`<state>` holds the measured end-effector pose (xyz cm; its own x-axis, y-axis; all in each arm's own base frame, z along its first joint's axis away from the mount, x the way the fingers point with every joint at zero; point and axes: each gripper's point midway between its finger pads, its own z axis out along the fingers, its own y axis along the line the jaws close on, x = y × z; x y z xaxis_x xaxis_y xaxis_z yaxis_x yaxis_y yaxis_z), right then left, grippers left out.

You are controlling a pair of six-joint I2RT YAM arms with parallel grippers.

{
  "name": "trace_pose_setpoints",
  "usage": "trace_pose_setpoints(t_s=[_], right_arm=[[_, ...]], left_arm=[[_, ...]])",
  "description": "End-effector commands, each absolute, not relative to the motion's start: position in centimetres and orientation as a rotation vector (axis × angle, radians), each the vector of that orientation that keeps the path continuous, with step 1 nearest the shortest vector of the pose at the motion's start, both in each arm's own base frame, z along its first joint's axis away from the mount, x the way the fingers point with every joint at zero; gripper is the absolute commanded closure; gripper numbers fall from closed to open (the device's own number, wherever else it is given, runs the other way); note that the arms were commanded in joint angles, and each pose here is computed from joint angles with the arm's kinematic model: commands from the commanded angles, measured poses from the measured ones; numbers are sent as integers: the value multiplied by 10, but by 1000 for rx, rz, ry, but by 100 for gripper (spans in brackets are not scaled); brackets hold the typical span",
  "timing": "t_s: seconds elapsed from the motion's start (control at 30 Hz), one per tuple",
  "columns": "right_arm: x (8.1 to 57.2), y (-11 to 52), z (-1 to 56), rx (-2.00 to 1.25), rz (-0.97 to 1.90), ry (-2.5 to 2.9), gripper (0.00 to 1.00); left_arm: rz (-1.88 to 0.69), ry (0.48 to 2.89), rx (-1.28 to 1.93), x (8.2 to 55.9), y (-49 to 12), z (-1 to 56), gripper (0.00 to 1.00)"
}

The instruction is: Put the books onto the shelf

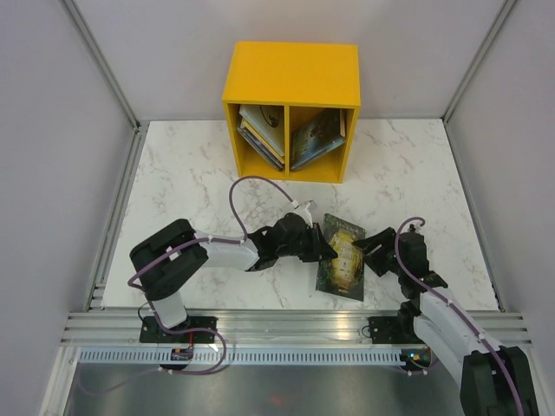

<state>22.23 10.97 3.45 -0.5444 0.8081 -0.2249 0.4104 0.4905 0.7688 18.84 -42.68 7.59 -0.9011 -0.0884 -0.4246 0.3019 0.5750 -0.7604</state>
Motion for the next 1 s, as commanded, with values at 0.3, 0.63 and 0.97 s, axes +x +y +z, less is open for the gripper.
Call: trace_pose_setpoints(t_s=[0.3, 0.63, 0.97], right_arm=[[214, 122, 43, 983, 976, 2174, 32], [230, 100, 92, 928, 826, 2070, 29], [232, 95, 101, 914, 788, 2067, 26]], left_arm=[[-1171, 2399, 379, 172, -413, 47, 98], [-456, 2094, 369, 254, -326, 125, 98], [-218, 1659, 302, 317, -307, 267, 98]])
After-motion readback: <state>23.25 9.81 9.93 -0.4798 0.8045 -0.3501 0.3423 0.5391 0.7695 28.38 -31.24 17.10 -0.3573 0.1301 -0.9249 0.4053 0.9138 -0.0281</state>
